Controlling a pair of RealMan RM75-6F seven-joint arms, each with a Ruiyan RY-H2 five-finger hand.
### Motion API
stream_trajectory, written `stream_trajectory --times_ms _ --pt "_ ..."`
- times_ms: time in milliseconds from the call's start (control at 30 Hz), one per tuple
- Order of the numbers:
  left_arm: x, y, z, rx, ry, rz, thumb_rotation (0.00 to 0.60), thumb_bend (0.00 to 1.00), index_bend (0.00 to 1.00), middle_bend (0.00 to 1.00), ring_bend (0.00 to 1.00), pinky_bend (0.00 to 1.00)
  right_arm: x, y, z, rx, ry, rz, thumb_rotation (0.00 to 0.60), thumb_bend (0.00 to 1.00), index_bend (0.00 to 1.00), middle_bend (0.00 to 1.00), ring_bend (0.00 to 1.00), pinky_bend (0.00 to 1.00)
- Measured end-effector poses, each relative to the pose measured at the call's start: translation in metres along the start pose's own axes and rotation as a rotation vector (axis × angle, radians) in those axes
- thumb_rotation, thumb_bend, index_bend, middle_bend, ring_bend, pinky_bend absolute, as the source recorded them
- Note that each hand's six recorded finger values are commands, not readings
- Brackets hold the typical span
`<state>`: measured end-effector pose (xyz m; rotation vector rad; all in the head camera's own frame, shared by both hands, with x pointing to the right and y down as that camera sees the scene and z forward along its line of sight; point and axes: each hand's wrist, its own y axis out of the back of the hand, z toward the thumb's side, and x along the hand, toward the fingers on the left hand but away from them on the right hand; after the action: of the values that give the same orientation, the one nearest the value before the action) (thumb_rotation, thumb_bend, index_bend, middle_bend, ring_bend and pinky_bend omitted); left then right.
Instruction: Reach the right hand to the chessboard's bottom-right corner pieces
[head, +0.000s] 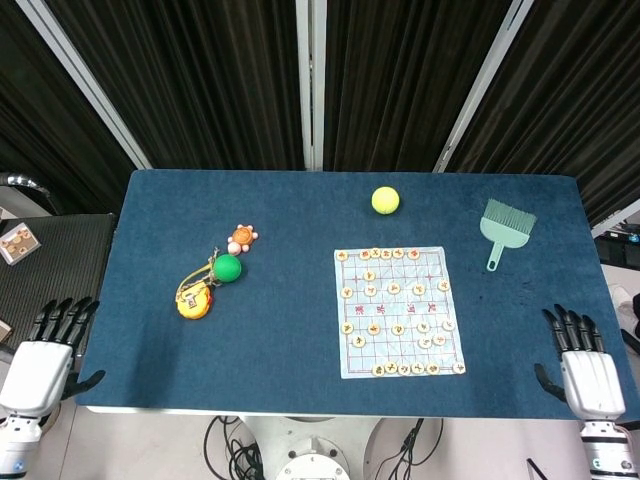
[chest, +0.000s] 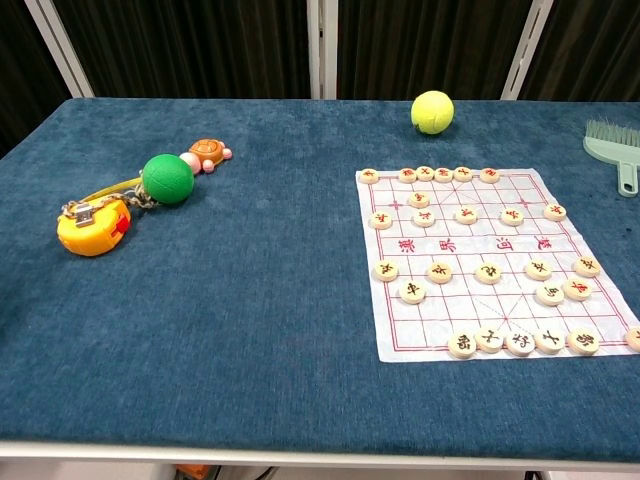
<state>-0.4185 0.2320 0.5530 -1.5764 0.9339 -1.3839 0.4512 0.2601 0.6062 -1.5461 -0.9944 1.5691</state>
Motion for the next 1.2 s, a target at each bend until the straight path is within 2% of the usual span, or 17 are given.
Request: stream_trajectory --times_ms 300,733,1200 --pt "-0.008 0.003 -0.005 -0.005 0.011 0.009 0.6 0.11 0.06 0.05 0.0 0.0 0.0 -0.036 0.028 0.033 0.1 0.074 0.6 0.26 0.15 0.0 0.0 0.0" --pt "-0.014 0.002 -0.01 -0.015 0.023 0.015 0.6 0.11 0.07 0.05 0.0 0.0 -0.013 -0.067 0.064 0.096 0.191 0.123 0.6 0.26 0.26 0.0 0.0 0.0" --pt "-0.016 0.001 -0.014 -0.026 0.033 0.011 0.6 0.11 0.07 0.05 0.0 0.0 -0.02 -0.081 0.072 0.121 0.193 0.138 0.6 0.26 0.37 0.0 0.0 0.0"
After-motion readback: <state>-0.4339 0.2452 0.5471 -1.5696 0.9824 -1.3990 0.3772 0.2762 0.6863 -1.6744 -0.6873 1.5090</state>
